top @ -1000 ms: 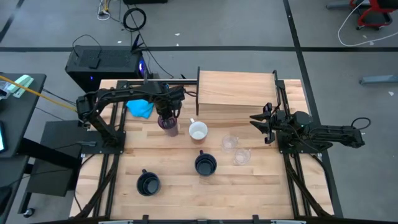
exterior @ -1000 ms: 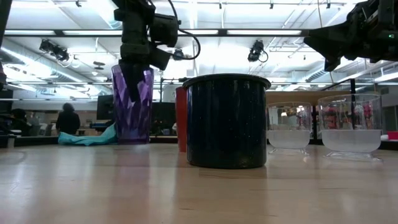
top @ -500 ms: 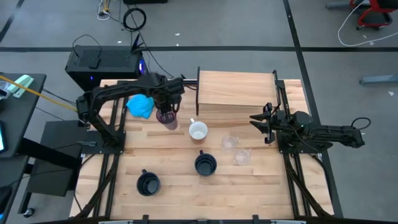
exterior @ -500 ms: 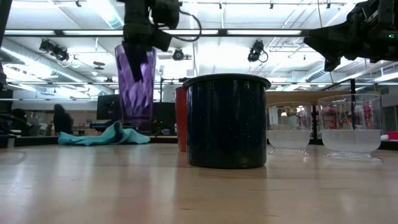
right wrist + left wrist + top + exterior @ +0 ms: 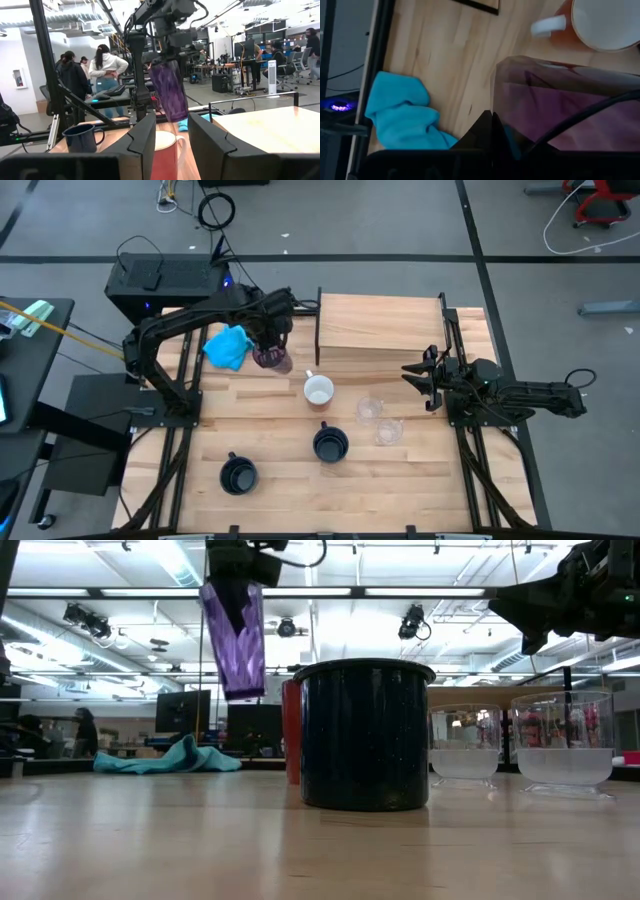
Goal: Stack small to large cups/mugs on shelf
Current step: Put the purple cup on the shelf
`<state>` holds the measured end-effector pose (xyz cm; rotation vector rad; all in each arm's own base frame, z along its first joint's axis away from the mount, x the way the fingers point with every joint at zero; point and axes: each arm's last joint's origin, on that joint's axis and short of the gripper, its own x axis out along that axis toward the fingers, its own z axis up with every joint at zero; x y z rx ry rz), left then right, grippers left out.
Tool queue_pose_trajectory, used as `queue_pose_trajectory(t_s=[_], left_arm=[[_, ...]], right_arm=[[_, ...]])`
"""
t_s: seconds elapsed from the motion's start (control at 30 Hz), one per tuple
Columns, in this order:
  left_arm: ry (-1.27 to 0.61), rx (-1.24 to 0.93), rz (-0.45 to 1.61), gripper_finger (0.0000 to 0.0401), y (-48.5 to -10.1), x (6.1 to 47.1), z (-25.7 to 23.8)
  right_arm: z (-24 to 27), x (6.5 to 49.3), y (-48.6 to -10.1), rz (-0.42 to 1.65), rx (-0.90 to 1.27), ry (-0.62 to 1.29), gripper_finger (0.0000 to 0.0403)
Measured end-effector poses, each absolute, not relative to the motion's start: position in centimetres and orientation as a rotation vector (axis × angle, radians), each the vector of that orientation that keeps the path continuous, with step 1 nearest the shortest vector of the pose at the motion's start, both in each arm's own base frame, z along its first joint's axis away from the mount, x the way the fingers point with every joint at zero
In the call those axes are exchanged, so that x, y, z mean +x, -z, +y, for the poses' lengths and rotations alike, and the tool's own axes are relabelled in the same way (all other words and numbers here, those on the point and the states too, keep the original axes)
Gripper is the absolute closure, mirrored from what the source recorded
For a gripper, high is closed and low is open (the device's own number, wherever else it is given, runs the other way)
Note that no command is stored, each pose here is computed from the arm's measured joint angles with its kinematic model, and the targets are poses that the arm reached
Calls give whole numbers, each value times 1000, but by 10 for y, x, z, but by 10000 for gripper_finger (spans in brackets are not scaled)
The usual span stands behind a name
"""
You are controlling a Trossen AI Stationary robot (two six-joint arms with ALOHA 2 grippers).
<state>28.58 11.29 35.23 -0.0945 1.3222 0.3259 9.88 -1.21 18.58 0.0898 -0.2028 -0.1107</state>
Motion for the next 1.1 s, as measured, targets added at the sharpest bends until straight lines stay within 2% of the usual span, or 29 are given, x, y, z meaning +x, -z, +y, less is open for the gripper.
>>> queue_pose_trajectory(t_s=[0.37, 0.83, 1.0, 1.1], left_arm=[[-328, -65, 1215, 388, -383, 285, 112], [-267, 90, 901, 387, -405, 314, 104], [-277, 118, 797, 387, -410, 324, 106], [-276, 123, 775, 387, -408, 330, 110]], right_arm=[[-12, 99, -186, -209, 89, 110, 281], [-12, 98, -191, -230, 77, 112, 281], [-16, 100, -191, -181, 155, 206, 281], [-21, 103, -205, -148, 155, 259, 281]])
